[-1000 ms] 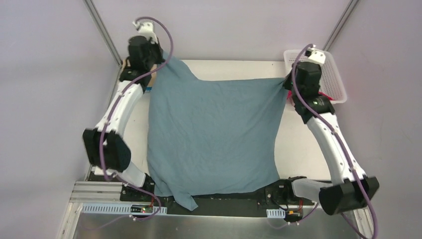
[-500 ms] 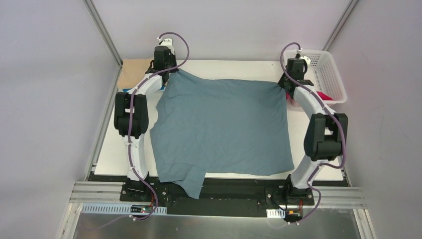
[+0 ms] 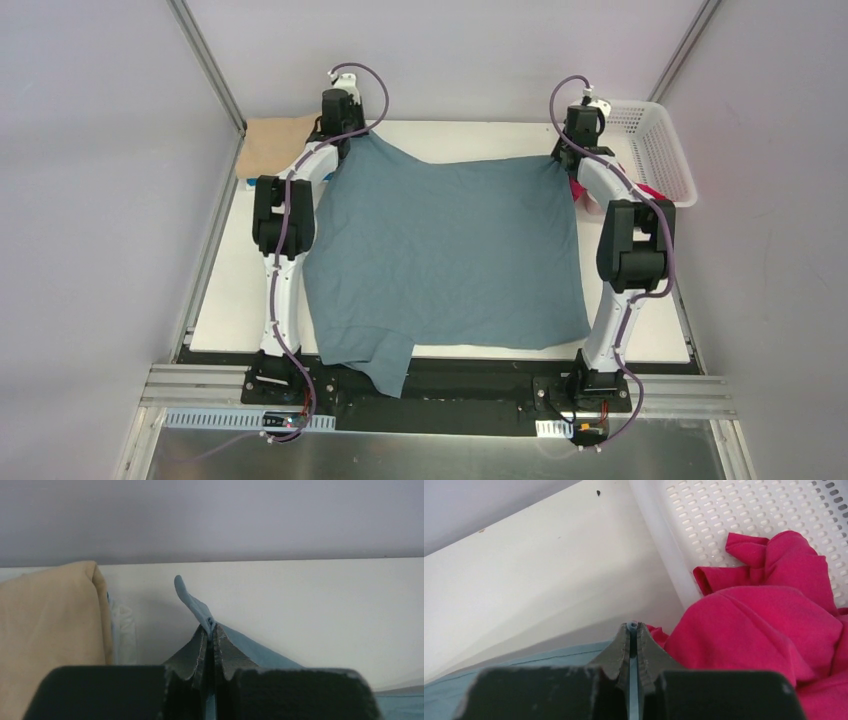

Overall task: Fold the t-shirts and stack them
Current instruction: Flatten out the tshirt

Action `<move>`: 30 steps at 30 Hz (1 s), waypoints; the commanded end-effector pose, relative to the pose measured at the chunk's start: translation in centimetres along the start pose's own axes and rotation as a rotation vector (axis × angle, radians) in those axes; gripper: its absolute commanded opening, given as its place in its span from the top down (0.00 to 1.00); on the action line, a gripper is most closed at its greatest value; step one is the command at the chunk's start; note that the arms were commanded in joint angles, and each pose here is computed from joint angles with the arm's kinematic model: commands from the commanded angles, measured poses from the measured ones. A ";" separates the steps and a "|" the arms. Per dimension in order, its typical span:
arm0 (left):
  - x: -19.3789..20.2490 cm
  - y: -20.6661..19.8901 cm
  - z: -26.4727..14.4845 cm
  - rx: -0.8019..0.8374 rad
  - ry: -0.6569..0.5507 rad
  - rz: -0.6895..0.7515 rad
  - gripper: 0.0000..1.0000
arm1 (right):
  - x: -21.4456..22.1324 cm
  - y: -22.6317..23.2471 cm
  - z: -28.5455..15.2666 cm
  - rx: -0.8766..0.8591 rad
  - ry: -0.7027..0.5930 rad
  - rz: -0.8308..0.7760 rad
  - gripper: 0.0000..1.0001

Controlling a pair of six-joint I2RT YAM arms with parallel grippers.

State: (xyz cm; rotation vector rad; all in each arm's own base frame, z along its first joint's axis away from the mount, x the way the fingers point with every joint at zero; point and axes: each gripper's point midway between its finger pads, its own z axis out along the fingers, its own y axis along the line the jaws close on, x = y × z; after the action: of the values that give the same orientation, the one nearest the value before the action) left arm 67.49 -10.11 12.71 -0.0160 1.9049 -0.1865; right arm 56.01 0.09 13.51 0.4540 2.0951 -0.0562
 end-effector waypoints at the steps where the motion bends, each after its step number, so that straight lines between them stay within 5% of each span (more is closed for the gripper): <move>1: -4.1 -0.6 1.1 0.030 -0.134 0.009 1.00 | -3.3 -0.4 1.1 0.047 -0.097 -0.003 0.99; 3: -4.5 0.2 1.3 -0.020 -0.153 -0.003 0.95 | -3.2 -0.3 1.5 0.047 -0.095 -0.007 0.95; 7: -5.7 0.5 0.0 -0.047 -0.168 -0.026 0.20 | -3.6 0.2 0.8 0.024 -0.085 0.007 0.64; 9: -6.5 -0.2 -0.9 -0.013 -0.172 -0.027 0.03 | -3.9 1.1 -0.3 -0.028 -0.072 0.006 0.48; 19: -9.3 -5.7 -7.9 0.117 -0.134 -0.078 0.01 | -2.4 7.3 -8.6 -0.271 0.008 -0.043 0.01; 30: 2.2 -6.1 -15.5 0.049 0.203 -0.267 0.01 | 8.7 8.9 -12.2 -0.263 0.270 -0.039 0.01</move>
State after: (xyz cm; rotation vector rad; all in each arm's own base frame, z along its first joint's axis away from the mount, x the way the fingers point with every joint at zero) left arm 55.39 -15.37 20.81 -0.1049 1.9488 -0.4025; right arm 47.87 14.39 17.48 0.1635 2.2091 0.2774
